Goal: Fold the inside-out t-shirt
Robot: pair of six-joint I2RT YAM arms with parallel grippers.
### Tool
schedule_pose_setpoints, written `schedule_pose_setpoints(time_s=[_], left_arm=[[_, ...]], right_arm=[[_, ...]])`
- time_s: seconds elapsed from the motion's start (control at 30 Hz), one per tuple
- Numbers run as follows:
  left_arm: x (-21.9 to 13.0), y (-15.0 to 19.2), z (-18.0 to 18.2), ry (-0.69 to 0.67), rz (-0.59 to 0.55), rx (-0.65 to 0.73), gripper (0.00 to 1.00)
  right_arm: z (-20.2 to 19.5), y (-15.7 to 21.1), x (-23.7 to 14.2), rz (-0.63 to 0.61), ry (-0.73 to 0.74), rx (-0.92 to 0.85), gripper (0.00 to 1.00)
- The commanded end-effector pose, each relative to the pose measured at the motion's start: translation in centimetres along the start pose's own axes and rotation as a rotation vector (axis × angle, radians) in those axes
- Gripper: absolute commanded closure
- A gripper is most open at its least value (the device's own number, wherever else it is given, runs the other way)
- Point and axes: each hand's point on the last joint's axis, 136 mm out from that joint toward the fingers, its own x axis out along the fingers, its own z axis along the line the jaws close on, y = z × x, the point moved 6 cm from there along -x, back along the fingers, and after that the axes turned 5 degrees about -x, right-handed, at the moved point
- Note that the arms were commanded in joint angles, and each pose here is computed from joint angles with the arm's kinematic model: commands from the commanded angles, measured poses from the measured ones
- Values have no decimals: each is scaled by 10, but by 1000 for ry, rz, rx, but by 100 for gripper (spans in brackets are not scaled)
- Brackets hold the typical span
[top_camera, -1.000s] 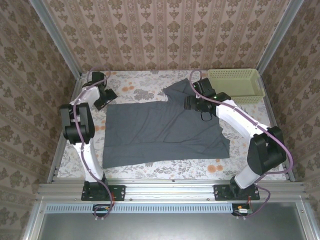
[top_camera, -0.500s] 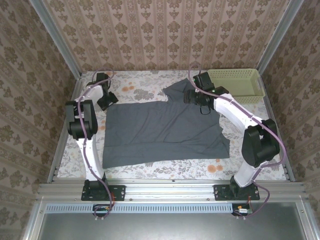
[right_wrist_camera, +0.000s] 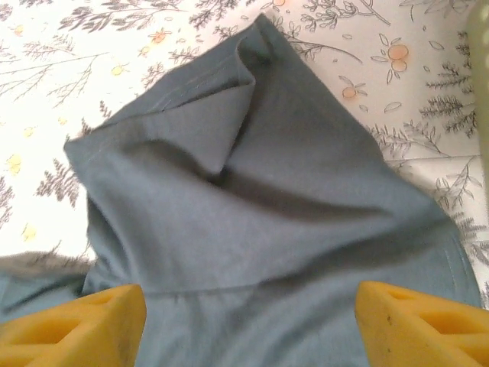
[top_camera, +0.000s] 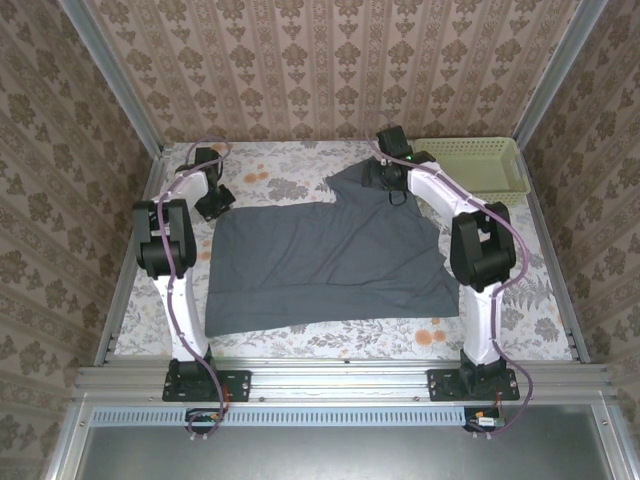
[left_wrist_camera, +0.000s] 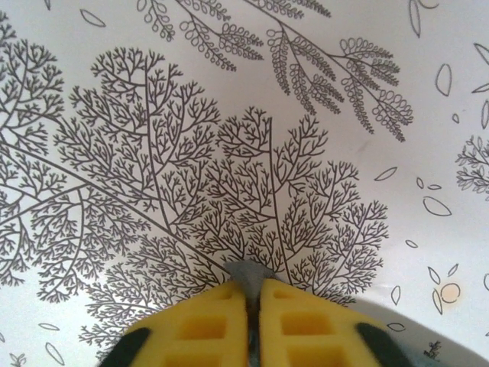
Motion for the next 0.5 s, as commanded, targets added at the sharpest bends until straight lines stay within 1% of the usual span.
schedule_pose_setpoints(time_s=[0.0,0.1,0.2,0.47], left_arm=[[-9,15,8,1,31,-2,99],[-19,27,12,29,22,-11,100],[-30,43,18,49,12,-12,100],[-54,85,25,104,-5,17,100]], right_arm=[[-8,-18,18,3,52,-9,26],[-9,-27,39,21,78,-7,27],[-5,-33,57,7,79,1,29],[-3,-33,96,15,91,28,32]])
